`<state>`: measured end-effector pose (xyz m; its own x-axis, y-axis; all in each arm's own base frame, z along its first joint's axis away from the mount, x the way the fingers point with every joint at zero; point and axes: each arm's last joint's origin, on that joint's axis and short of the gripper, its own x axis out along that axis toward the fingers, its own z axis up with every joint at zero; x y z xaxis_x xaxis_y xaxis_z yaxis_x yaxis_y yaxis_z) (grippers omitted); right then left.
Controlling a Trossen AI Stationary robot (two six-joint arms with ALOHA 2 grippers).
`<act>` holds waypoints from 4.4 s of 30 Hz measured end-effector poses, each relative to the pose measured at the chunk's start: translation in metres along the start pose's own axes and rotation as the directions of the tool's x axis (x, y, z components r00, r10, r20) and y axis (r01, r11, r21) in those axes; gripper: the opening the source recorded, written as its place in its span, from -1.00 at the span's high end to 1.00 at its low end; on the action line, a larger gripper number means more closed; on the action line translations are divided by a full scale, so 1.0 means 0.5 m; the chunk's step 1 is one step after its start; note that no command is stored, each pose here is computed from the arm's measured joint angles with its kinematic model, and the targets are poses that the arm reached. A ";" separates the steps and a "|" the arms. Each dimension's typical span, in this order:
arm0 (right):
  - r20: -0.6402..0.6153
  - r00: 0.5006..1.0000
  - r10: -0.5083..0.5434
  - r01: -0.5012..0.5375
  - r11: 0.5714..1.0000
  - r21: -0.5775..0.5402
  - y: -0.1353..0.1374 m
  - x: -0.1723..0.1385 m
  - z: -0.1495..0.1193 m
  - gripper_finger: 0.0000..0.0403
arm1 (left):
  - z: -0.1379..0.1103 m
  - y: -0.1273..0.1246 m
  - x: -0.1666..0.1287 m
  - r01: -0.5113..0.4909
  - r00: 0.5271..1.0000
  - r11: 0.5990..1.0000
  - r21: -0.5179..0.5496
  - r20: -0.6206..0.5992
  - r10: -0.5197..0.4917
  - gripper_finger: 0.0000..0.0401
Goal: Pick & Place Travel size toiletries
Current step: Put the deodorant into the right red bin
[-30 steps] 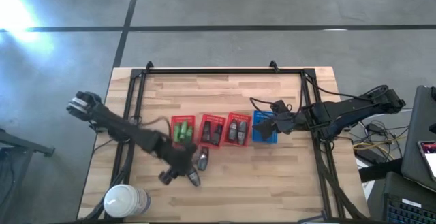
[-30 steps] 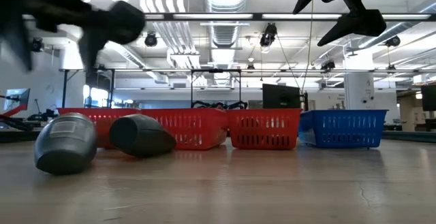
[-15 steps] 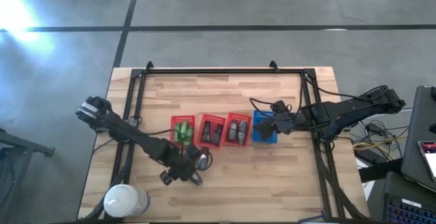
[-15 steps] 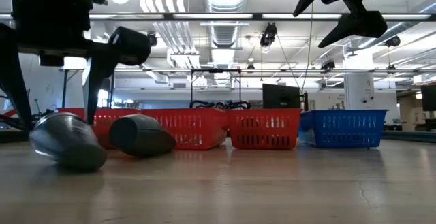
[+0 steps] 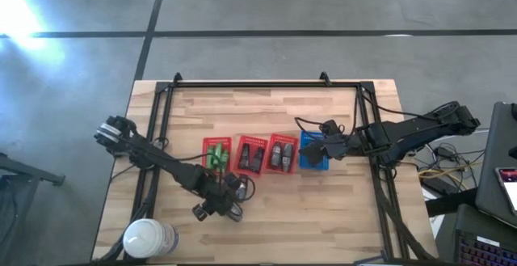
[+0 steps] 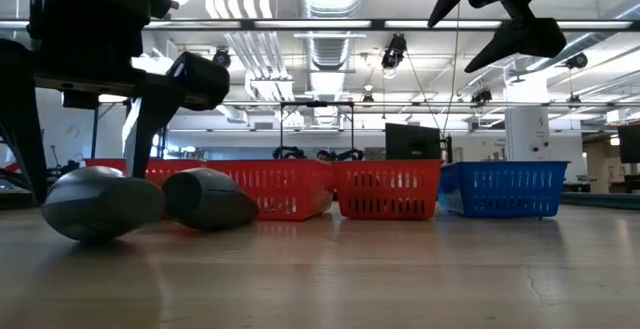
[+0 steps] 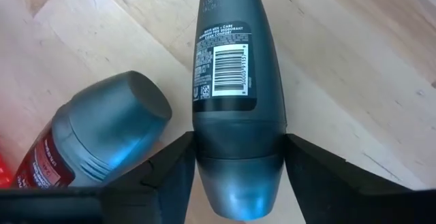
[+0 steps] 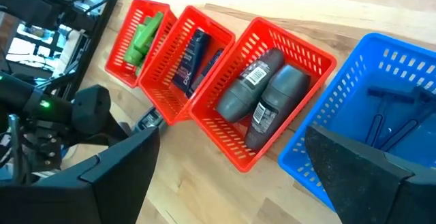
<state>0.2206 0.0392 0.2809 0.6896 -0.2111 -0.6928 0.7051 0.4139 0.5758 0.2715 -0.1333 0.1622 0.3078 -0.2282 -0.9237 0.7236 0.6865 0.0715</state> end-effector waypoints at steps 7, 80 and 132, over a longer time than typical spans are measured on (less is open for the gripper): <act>-0.059 0.997 -0.039 0.038 0.999 -0.024 0.005 0.035 -0.015 -0.81 | -0.002 0.001 0.020 0.007 1.000 0.999 -0.031 -0.017 -0.008 -0.09; -0.098 0.908 0.407 -0.409 0.913 0.000 0.080 0.087 -0.018 -0.81 | 0.062 0.181 -0.222 -0.484 0.648 0.588 -0.648 0.186 0.738 -0.03; -0.105 0.980 0.171 -0.177 0.983 -0.047 0.017 0.126 0.024 0.41 | 0.072 0.213 -0.196 -0.451 0.732 0.605 -0.656 0.116 0.671 -0.55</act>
<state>0.2721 0.0189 0.2473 0.7791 -0.0431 -0.6255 0.5634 0.4858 0.6683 0.3406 -0.0626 0.2738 0.7825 0.2136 -0.5848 -0.1057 0.9712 0.2133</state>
